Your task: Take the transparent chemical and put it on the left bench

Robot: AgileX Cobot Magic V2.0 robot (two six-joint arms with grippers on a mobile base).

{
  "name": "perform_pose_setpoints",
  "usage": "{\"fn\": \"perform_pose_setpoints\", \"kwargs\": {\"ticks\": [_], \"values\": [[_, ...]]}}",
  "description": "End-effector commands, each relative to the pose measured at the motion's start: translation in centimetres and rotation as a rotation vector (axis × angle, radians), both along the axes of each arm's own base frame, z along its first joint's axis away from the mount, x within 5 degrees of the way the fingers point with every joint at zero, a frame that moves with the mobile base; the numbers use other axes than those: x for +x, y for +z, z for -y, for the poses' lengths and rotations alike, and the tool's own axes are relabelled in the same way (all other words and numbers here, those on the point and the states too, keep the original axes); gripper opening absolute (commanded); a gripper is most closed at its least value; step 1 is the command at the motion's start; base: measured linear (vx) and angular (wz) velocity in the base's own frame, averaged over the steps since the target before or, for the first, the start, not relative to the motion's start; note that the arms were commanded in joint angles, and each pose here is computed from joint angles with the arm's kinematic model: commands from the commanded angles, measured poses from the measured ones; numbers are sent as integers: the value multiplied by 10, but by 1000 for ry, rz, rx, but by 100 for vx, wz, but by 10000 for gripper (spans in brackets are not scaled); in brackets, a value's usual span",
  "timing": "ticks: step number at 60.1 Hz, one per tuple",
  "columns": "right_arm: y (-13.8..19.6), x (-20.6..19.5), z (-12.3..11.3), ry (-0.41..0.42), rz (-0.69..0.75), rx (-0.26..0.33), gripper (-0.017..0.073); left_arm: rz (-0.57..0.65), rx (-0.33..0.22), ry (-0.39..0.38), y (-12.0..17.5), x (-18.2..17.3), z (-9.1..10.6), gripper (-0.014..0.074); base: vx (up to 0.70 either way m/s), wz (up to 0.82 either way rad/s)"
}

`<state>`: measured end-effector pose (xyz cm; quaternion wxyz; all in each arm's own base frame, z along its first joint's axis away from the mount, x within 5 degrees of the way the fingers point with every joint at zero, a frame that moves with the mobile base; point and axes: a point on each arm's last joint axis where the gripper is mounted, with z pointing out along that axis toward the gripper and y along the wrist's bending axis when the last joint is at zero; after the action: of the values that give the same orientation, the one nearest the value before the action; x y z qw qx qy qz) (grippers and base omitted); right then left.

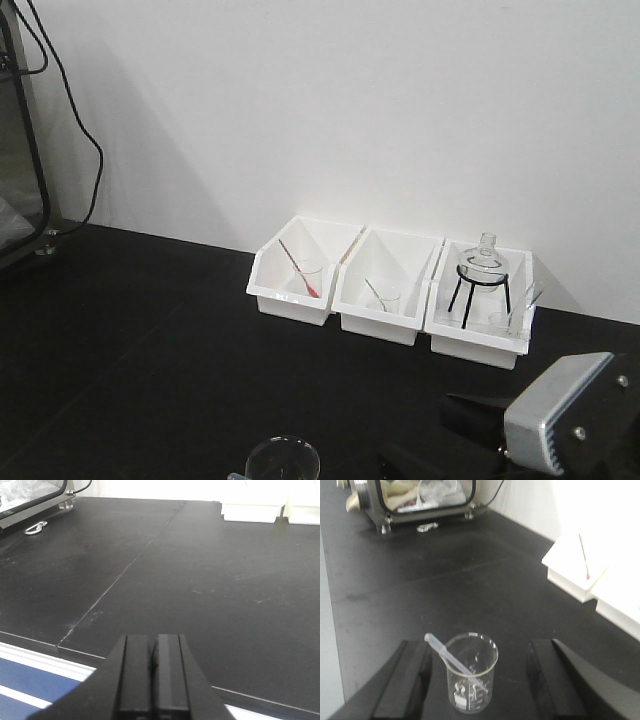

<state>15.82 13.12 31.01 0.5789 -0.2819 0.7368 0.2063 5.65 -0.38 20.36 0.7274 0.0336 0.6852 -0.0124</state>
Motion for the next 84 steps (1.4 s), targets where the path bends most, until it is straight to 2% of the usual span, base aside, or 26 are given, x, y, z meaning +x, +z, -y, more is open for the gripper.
{"fn": "perform_pose_setpoints", "kwargs": {"ticks": [1,6,9,12,17,18,21,24,31,43,46,52,84], "values": [[20,-6,5,1,61,55,397,81,-14,-1,3,-1,0,-3,0,0],[26,-11,22,-110,5,124,312,81,-14,-1,3,-1,0,-3,0,0],[29,-16,35,-174,-6,128,251,81,-14,-1,3,-1,0,-3,0,0],[28,-21,50,-224,16,97,183,81,-14,-1,3,-1,0,-3,0,0],[23,-35,73,-276,140,27,53,81,-14,-1,3,-1,0,-3,0,0],[9,-51,96,-371,262,-27,-13,81,-14,-1,3,-1,0,-3,0,0],[-4,-63,108,-444,299,-48,-10,81,-14,-1,3,-1,0,-3,0,0],[-20,-75,119,-536,297,-16,-10,81,-14,-1,3,-1,0,-3,0,0],[-58,-93,130,-670,290,36,-7,81,-14,-1,3,-1,0,-3,0,0],[-111,-102,130,-681,305,100,-6,81,-14,-1,3,-1,0,-3,0,0],[-112,-101,130,-690,247,111,-4,81,-14,-1,3,-1,0,-3,0,0],[-115,-101,131,-695,224,112,-4,81,-14,-1,3,-1,0,-3,0,0],[-115,-101,131,-696,220,111,-4,81,-14,-1,3,-1,0,-3,0,0]]}}
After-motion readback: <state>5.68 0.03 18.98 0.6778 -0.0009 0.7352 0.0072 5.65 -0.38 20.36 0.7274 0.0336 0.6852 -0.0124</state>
